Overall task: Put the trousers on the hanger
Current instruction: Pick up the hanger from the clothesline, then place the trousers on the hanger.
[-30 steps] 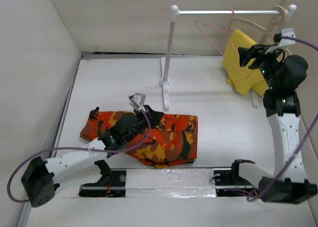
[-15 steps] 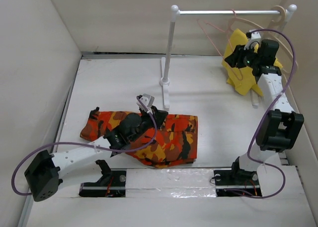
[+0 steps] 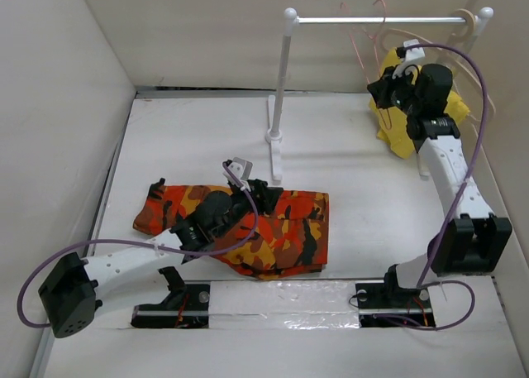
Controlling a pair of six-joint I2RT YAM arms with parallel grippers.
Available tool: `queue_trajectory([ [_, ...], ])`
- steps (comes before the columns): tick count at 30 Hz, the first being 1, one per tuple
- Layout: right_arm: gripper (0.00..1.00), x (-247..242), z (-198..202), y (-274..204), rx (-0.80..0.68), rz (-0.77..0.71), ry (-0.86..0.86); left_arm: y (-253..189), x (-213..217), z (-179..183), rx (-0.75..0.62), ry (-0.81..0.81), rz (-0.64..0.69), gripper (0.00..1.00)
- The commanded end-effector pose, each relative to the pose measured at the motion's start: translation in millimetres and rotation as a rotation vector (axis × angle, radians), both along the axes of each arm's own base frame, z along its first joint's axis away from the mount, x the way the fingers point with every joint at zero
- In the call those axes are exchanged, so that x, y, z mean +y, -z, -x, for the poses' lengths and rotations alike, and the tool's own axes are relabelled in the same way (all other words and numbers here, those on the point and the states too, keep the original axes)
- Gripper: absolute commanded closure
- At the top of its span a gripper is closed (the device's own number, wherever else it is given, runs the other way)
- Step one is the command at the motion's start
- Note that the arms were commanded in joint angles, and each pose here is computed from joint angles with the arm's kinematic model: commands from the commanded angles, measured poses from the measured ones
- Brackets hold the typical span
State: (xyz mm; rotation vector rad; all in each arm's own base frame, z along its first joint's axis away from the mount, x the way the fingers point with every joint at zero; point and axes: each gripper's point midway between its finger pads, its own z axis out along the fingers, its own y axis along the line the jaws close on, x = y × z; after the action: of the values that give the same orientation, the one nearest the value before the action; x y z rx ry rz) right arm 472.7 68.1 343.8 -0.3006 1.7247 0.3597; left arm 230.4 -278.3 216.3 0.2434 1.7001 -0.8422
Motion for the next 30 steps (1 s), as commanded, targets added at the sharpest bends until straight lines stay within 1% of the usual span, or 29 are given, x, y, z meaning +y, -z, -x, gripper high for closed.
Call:
queue_trajectory([
  [1, 1.0, -12.7, 22.3, -53.7, -0.168, 0.005, 0.119, -7.6, -1.1, -5.4, -0.034, -0.022, 0.026, 0.48],
  [2, 1.0, -11.1, 26.7, -38.0, -0.141, 0.001, 0.129, -6.1, -1.2, -6.8, -0.032, -0.028, 0.02, 0.48],
  [3, 1.0, -15.3, 34.0, -40.9, -0.153, -0.002, 0.153, -4.5, -2.0, -8.7, -0.028, -0.034, 0.013, 0.48],
  [4, 1.0, -15.2, 38.1, -34.3, -0.138, -0.005, 0.154, -6.2, -3.3, -9.6, -0.023, -0.036, 0.021, 0.48],
  [5, 1.0, -10.6, 42.4, -13.6, -0.097, -0.003, 0.141, -8.0, -4.7, -10.0, -0.022, -0.035, 0.029, 0.48],
  [6, 1.0, -10.7, 49.1, -10.9, -0.098, -0.004, 0.14, -9.9, -8.4, -9.0, -0.021, -0.019, 0.033, 0.47],
  [7, 1.0, -10.9, 53.2, -3.5, -0.089, -0.003, 0.14, -21.5, -12.8, -9.0, -0.031, -0.005, 0.052, 0.46],
  [8, 1.0, -9.5, 56.6, 6.3, -0.07, -0.025, 0.141, -24.1, -15.8, -8.1, -0.028, 0.009, 0.051, 0.45],
  [9, 1.0, -6.3, 59.7, 26.8, -0.054, -0.036, 0.126, -26.5, -19.6, -7.4, -0.024, 0.024, 0.053, 0.45],
  [10, 1.0, -5.1, 67.1, 30.3, -0.053, -0.054, 0.123, -38.7, -22.5, -8.6, -0.034, 0.027, 0.071, 0.45],
  [12, 1.0, 3.6, 74.6, 42.7, -0.054, -0.074, 0.103, -45.3, -29.9, -7.8, -0.03, 0.042, 0.08, 0.44],
  [13, 1.0, 8.3, 81.3, 66.1, -0.011, -0.076, 0.097, -62.1, -33.5, -10.5, -0.046, 0.041, 0.104, 0.44],
  [15, 1.0, 22.9, 92.5, 75.9, -0.003, -0.069, 0.082, -62.7, -44.9, -12.3, -0.04, 0.043, 0.073, 0.44],
  [16, 1.0, 28.8, 99.0, 94.7, 0.034, -0.063, 0.071, -83.2, -49.2, -16.8, -0.06, 0.035, 0.097, 0.44],
  [17, 1.0, 42.6, 107.3, 99.6, 0.039, -0.06, 0.036, -84.0, -55.4, -15.9, -0.055, 0.041, 0.085, 0.44],
  [18, 1.0, 44.5, 111.6, 109.1, 0.062, -0.051, 0.044, -79.1, -66.4, -18.1, -0.047, 0.046, 0.06, 0.44],
  [19, 1.0, 48.7, 116.5, 117.2, 0.08, -0.048, 0.039, -98.3, -72.7, -22.8, -0.067, 0.043, 0.082, 0.44],
  [20, 1.0, 52.6, 123.2, 133.0, 0.109, -0.049, 0.033, -97.4, -80.7, -23.0, -0.062, 0.05, 0.065, 0.44],
  [21, 1.0, 59.0, 128.5, 135.3, 0.106, -0.053, 0.023, -86.9, -90.7, -30.7, -0.046, 0.043, 0.031, 0.44],
  [22, 1.0, 58.1, 130.9, 139.7, 0.114, -0.056, 0.028, -103.7, -98.4, -35.5, -0.061, 0.042, 0.049, 0.44],
  [23, 1.0, 64.0, 137.5, 150.8, 0.137, -0.059, 0.008, -101.1, -104.8, -39.7, -0.052, 0.041, 0.035, 0.45],
  [24, 1.0, 67.5, 141.3, 151.6, 0.137, -0.063, -0.007, -87.1, -116.0, -47.3, -0.032, 0.037, 0.005, 0.45],
  [25, 1.0, 72.5, 145.4, 153.9, 0.143, -0.066, -0.021, -103.3, -124.4, -52.0, -0.046, 0.038, 0.028, 0.45],
  [26, 1.0, 77.3, 148.5, 155.7, 0.147, -0.076, -0.035, -100.8, -130.8, -55.1, -0.04, 0.043, 0.01, 0.45],
  [27, 1.0, 80.7, 151.4, 159.6, 0.146, -0.077, -0.046, -87.5, -143.6, -58.1, -0.025, 0.05, -0.02, 0.45],
  [28, 1.0, 82.8, 153.5, 160.3, 0.148, -0.075, -0.052, -103.2, -150.0, -63.9, -0.041, 0.041, -0.003, 0.46],
  [30, 1.0, 84.8, 158.5, 164.8, 0.169, -0.062, -0.062, -84.0, -157.4, -78.2, -0.018, -0.006, -0.063, 0.46],
])
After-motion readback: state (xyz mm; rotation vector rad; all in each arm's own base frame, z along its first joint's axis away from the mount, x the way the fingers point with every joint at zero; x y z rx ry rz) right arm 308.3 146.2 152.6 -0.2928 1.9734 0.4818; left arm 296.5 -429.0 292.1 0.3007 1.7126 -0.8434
